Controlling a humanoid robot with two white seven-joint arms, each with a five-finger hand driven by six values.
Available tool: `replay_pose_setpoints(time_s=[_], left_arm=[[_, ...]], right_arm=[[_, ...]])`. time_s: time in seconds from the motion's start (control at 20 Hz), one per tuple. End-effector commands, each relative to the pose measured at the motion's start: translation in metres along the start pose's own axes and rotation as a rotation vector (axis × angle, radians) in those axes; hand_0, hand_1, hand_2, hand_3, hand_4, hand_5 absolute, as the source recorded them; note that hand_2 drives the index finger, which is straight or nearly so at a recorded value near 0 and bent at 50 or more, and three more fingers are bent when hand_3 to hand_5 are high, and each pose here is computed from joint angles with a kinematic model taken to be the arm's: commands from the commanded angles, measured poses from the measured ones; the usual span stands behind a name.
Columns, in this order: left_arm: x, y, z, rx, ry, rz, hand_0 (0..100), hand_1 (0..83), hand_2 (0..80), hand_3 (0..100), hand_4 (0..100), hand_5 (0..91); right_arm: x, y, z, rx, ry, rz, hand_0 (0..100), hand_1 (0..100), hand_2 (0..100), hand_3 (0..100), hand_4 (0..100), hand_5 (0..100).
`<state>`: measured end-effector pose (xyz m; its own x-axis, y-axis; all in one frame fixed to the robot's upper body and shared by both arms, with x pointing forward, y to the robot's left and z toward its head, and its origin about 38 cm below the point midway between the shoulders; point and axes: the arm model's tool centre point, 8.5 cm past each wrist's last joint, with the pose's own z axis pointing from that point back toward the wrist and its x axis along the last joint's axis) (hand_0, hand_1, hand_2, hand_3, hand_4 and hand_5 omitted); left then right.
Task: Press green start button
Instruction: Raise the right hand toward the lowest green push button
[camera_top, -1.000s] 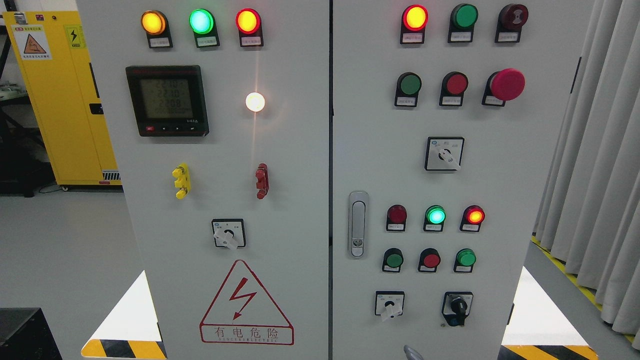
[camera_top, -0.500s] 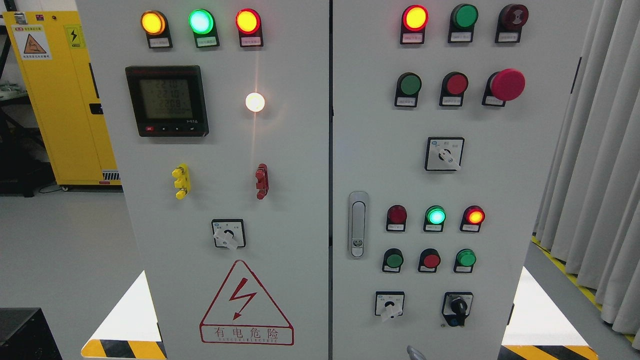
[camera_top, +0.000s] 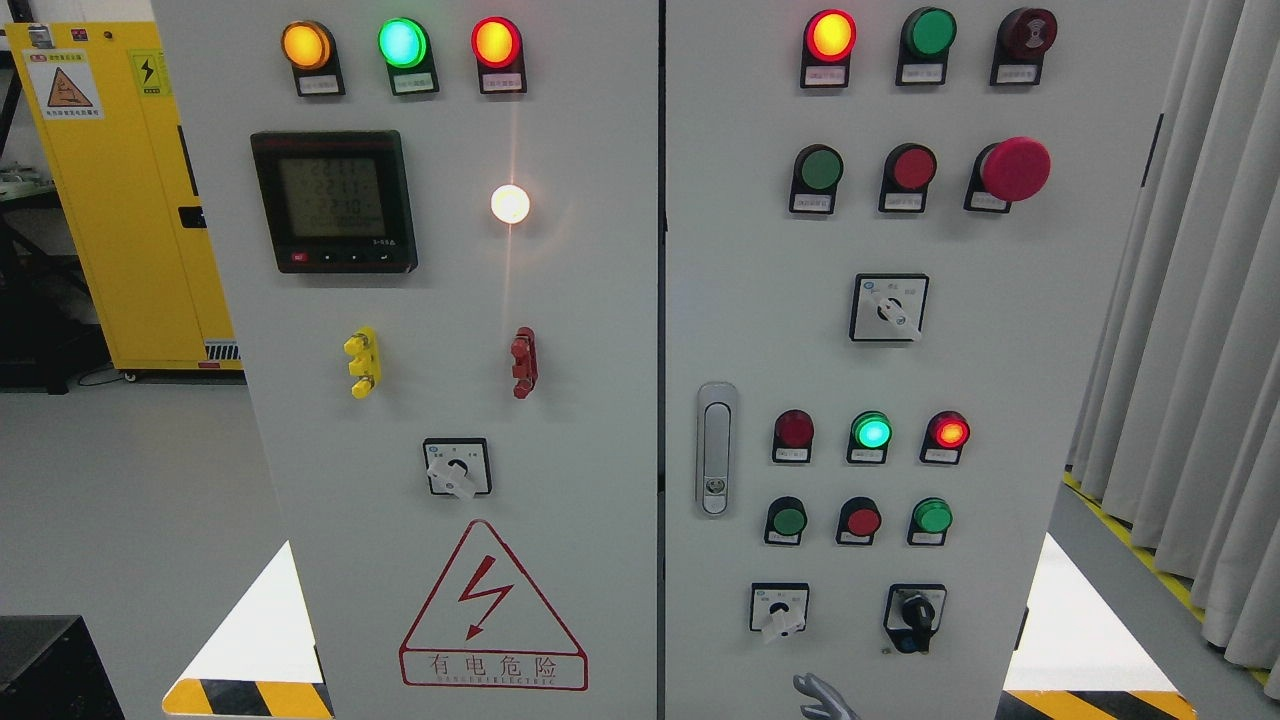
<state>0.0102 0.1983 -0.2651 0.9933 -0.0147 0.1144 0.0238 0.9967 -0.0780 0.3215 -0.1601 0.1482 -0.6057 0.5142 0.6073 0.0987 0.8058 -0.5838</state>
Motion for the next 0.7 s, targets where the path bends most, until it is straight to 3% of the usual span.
replay_pose_setpoints(time_s=[0.0,0.15,0.45,0.65], left_arm=[[0.000,0.000,0.000,-0.003,0.001,0.000,12,55.6,0.0,0,0,0.0],[0.000,-0.001,0.000,-0.005,0.001,-0.001,12,55.6,0.0,0,0,0.0],[0.000,-0.001,0.000,-0.005,0.001,0.001,12,55.6,0.0,0,0,0.0],[0.000,0.000,0.000,-0.003,0.001,0.000,12,55.6,0.0,0,0,0.0]], right_arm=[[0.003,-0.016,-0.032,0.030,-0.076,0.304,53,87,0,91,100,100],[0.003,-0.028,-0.058,0.016,-0.105,0.400,52,86,0,92,100,100],[-0.009,-0.034,-0.074,0.016,-0.056,0.478,54,88,0,92,100,100],[-0.010,-0.035,-0.079,0.021,-0.048,0.513,64,90,0,92,100,100]])
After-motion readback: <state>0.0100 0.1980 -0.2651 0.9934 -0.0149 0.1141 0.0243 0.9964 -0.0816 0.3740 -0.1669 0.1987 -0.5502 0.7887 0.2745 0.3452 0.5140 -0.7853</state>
